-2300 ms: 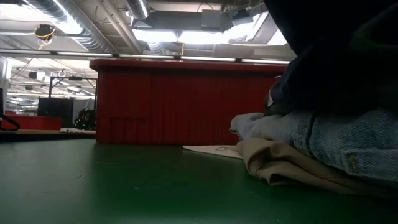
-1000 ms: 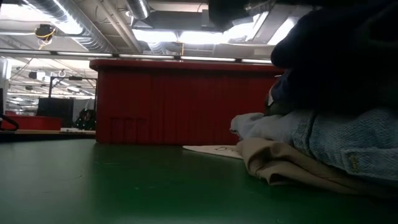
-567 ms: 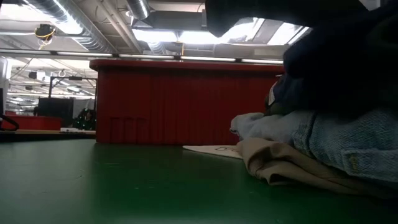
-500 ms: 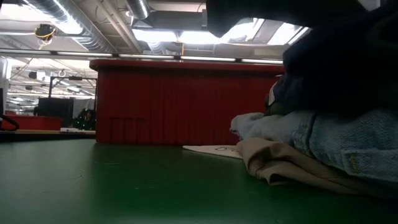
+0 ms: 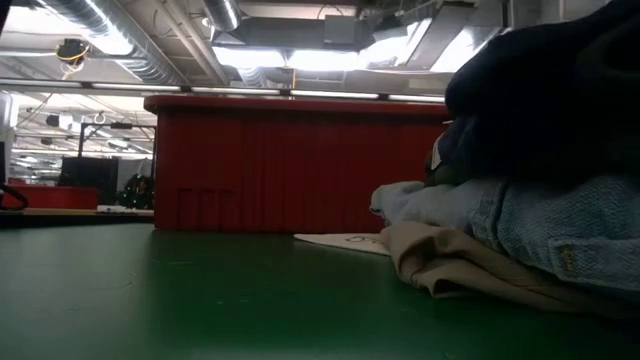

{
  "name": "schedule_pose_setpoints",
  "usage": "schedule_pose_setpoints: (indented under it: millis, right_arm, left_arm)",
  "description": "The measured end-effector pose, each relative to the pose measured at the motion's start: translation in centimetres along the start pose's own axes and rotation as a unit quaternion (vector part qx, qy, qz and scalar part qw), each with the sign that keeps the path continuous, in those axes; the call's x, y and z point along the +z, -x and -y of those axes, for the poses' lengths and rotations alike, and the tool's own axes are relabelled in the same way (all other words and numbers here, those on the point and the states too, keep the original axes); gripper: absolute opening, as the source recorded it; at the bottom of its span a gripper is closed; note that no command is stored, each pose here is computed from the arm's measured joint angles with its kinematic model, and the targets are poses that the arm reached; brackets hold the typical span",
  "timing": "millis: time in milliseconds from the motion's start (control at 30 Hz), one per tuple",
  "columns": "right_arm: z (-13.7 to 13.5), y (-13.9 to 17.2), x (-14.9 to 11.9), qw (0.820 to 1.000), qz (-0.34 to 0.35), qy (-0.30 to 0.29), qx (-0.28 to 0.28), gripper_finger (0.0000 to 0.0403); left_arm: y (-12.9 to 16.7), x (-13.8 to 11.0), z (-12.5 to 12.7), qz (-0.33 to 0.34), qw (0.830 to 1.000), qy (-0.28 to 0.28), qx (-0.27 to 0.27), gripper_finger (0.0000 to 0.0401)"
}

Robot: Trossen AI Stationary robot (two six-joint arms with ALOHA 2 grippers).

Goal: Fold Laundry from Bin
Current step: Stack the dark blue boxer on top of the green polo shirt

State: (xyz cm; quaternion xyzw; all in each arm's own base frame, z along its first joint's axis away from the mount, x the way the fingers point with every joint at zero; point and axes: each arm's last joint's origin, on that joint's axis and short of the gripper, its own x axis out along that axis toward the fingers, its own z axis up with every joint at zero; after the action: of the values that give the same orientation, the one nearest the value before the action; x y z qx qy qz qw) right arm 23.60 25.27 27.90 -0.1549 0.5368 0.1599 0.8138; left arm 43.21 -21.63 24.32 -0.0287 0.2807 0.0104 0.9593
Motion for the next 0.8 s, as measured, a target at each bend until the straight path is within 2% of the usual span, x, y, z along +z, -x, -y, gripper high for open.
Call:
schedule_pose_setpoints:
  millis: [167,367,567,667,800]
  right_arm:
    - [1.5,2.9,-0.6,0.993,-0.034,0.020,-0.114,0.0177]
    - [3.3,6.1,-2.6,0.983,-0.008,0.015,-0.184,0.0177]
    - [5.5,7.6,-5.2,0.977,0.033,-0.053,-0.204,0.0177]
    - [6.6,7.5,-6.2,0.974,0.051,-0.086,-0.206,0.0177]
    - [7.6,6.1,-7.0,0.970,0.060,-0.113,-0.208,0.0177]
  left_arm:
    - [-1.0,1.2,-2.8,0.012,1.000,-0.014,0.021,0.0133]
    - [-2.4,2.4,-7.0,0.016,0.998,0.005,0.059,0.0133]
    - [-3.3,3.1,-10.7,0.012,0.995,0.027,0.094,0.0133]
    - [-3.6,3.4,-12.4,0.009,0.995,0.040,0.091,0.0133]
    - [-4.1,3.5,-14.4,0.000,0.991,0.119,0.064,0.0133]
